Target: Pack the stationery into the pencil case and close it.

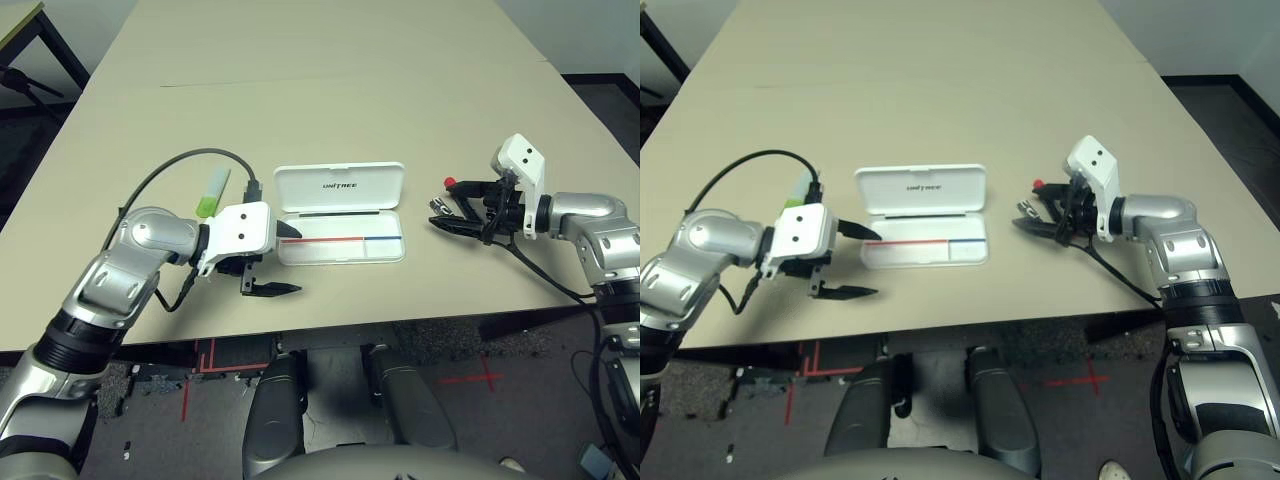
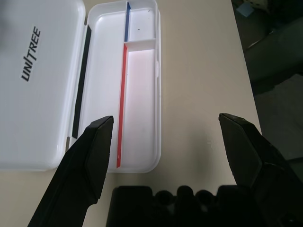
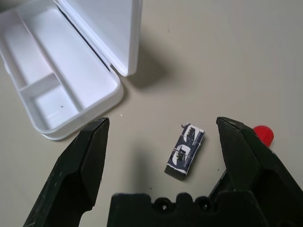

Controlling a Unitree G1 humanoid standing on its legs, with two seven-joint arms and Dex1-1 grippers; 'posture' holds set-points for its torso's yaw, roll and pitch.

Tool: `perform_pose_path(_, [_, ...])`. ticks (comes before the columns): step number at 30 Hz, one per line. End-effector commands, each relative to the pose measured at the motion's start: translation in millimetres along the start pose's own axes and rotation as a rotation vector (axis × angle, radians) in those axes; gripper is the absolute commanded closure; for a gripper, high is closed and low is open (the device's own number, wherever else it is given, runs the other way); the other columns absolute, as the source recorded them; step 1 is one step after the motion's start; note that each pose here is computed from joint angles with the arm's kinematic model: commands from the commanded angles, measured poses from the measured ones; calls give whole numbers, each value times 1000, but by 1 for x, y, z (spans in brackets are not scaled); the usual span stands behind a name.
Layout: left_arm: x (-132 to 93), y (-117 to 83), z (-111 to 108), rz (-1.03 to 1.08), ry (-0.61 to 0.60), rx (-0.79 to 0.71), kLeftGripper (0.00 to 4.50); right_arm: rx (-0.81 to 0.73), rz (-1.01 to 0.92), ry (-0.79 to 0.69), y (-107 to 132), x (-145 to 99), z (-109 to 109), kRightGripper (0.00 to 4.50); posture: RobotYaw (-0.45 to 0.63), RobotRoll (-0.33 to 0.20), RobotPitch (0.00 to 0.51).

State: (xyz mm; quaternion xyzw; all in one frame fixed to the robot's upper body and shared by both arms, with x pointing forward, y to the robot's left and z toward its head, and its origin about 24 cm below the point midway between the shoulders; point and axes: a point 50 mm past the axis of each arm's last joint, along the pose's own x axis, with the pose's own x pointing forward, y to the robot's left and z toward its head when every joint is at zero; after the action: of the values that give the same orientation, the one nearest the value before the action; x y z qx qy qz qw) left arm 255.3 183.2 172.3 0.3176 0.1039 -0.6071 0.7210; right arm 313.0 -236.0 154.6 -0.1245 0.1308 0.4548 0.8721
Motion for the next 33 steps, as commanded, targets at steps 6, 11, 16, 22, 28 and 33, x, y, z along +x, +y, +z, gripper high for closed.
perform_pose_path(6, [-27, 8, 15, 88, -16, 17, 20, 135, -313, 91, 0, -15, 21, 0, -60, 0, 156])
perform_pose_path(11, [-27, 8, 12, 89, -13, 13, 20, 272, -469, 203, 0, -16, 24, 0, -64, 0, 160])
perform_pose_path(16, [-24, 7, 10, 79, -14, 12, 20, 353, -524, 278, 2, -9, 26, 0, -72, 0, 170])
perform_pose_path(22, [-21, 7, 14, 74, -17, 20, 20, 425, -543, 327, 2, -2, 16, 0, -58, 0, 172])
perform_pose_path(28, [-21, 5, 17, 71, -9, 26, 20, 469, -516, 394, 4, 5, 3, 0, -26, 0, 173])
perform_pose_path(33, [-21, 4, 18, 75, -8, 23, 20, 479, -502, 435, 4, 10, -6, 0, -18, 0, 173])
